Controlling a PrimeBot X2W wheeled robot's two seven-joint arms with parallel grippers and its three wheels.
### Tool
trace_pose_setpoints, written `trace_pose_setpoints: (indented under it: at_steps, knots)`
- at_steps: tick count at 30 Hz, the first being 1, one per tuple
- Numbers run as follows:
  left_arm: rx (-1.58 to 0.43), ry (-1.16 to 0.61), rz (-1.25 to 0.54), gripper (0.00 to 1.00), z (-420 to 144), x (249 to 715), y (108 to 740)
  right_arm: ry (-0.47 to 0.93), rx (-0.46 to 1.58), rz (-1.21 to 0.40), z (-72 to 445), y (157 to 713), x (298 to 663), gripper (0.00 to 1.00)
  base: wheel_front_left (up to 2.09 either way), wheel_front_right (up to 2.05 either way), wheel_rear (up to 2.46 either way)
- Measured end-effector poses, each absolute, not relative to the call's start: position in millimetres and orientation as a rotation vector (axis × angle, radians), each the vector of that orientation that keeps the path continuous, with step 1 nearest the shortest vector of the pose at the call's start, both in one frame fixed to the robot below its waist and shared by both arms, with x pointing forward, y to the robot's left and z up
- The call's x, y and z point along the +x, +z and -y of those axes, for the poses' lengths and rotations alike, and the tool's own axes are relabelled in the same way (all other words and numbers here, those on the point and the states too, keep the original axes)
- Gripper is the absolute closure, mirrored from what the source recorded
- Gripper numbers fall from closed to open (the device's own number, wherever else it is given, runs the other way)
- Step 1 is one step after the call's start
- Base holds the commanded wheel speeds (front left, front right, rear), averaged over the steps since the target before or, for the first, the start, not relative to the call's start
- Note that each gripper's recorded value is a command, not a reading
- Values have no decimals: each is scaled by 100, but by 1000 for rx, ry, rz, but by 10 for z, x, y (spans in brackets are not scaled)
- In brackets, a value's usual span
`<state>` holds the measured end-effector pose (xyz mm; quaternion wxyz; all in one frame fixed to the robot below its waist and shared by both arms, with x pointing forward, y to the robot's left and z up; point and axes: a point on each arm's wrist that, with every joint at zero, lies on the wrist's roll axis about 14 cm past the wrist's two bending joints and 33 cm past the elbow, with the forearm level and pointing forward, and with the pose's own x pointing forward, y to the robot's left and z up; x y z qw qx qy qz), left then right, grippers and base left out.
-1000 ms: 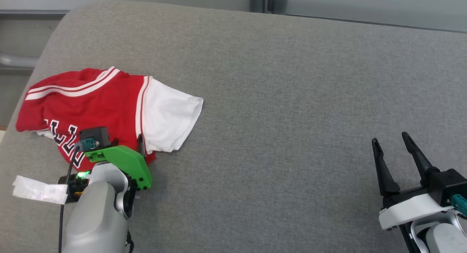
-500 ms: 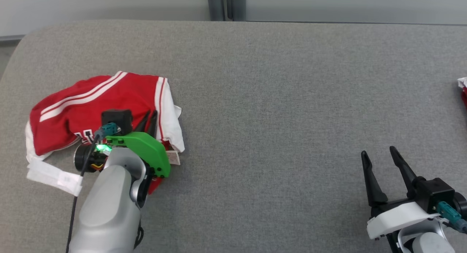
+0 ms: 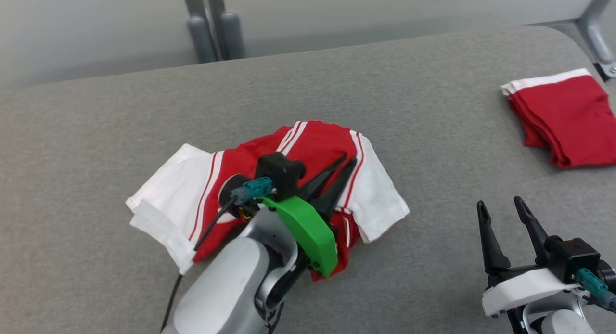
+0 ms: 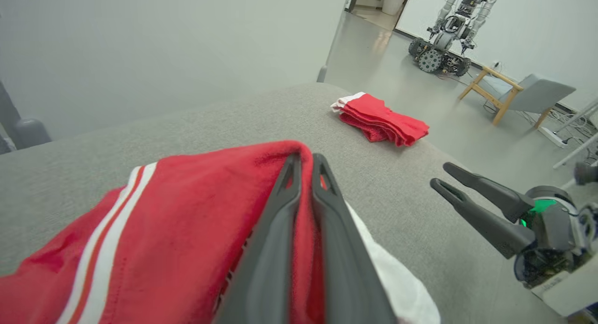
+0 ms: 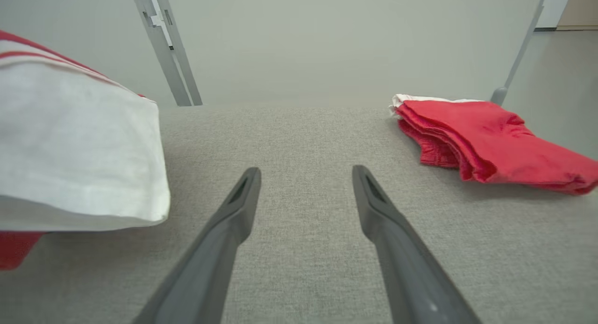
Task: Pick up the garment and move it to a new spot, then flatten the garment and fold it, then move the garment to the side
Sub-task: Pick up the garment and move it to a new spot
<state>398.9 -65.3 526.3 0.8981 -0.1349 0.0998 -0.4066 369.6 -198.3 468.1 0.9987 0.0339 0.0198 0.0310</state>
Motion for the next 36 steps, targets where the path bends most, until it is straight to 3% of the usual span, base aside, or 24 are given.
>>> trace_pose_setpoints:
  at_steps: [7, 8, 9, 10, 18, 26, 36]
  knots:
    - [-266, -1066, -243, 100, 1322, 3653, 5129, -115, 79, -45, 2448, 4678, 3382, 0, 0, 0, 0]
    - [-270, -1083, -264, 96, 1383, 3613, 5047, -136, 81, -55, 2499, 4651, 3322, 0, 0, 0, 0]
    - [-257, -1091, -288, 58, 1424, 3579, 4931, -156, 81, -65, 2546, 4626, 3265, 0, 0, 0, 0]
    - [-234, -1085, -316, 0, 1448, 3561, 4799, -173, 81, -74, 2583, 4603, 3211, 0, 0, 0, 0]
    - [-286, -989, -393, 0, 1365, 3429, 4390, -230, 71, -94, 2715, 4567, 2968, 0, 0, 0, 0]
    - [-344, -578, -320, 0, 375, 3678, 4280, -187, 35, -63, 2683, 4671, 2936, 0, 0, 0, 0]
    - [-351, -225, -206, 0, -796, 3437, 4402, -93, 12, -26, 2532, 4766, 3082, 0, 0, 0, 0]
